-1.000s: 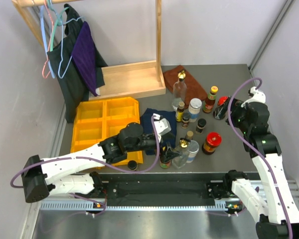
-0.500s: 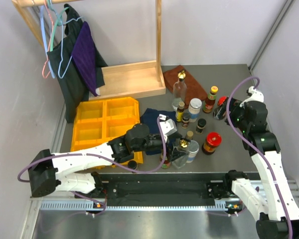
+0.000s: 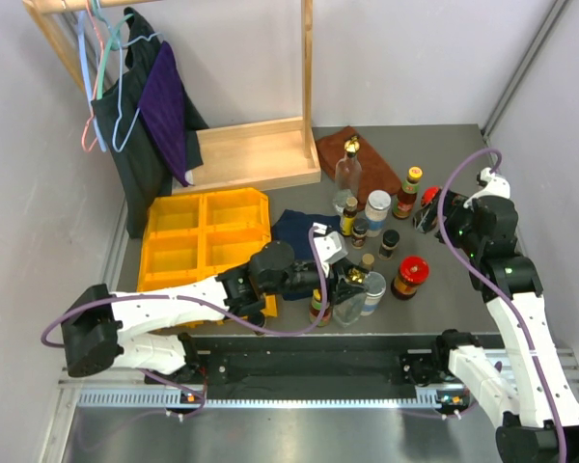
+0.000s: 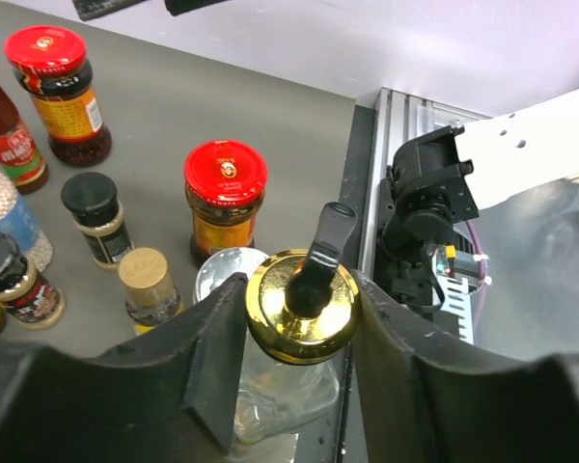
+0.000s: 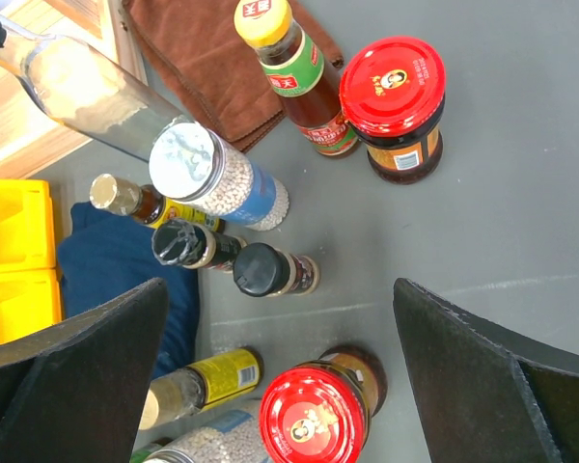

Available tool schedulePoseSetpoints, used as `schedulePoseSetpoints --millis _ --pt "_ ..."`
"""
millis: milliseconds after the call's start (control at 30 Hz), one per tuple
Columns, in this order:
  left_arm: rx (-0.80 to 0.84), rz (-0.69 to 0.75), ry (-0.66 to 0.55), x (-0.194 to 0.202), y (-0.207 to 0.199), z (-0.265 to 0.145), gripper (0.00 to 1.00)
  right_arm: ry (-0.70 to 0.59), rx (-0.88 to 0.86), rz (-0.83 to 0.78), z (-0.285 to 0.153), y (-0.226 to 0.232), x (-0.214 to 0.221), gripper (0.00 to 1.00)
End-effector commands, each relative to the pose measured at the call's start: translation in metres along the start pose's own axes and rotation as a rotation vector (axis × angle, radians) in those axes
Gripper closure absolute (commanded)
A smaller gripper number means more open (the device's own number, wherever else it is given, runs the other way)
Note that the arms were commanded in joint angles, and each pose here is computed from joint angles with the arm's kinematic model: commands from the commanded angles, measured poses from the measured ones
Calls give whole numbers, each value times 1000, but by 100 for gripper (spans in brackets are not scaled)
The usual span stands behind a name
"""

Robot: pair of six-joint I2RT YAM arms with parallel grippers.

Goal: Organize the condiment bottles
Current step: Pick up the bottle from the center of the board.

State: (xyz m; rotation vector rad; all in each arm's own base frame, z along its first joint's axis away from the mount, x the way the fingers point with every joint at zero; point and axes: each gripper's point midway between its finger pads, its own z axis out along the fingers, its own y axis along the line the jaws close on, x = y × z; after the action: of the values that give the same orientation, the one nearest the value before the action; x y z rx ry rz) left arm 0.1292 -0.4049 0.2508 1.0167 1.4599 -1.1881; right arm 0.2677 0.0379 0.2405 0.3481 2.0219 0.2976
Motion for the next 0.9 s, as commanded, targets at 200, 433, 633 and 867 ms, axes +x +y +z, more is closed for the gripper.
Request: schedulePoseSetpoints --millis 200,433,633,867 --pt "66 14 -10 -23 -18 8 93 -59 -30 -12 -11 10 -19 1" --pt "61 24 -21 -30 -24 6 100 -67 -24 -13 -15 8 -19 1" --pt "81 31 -36 -48 -35 -1 100 -79 -29 -13 -21 9 -22 1" --pt "211 4 -77 -70 -65 -12 100 -80 -27 -9 -25 8 -22 1"
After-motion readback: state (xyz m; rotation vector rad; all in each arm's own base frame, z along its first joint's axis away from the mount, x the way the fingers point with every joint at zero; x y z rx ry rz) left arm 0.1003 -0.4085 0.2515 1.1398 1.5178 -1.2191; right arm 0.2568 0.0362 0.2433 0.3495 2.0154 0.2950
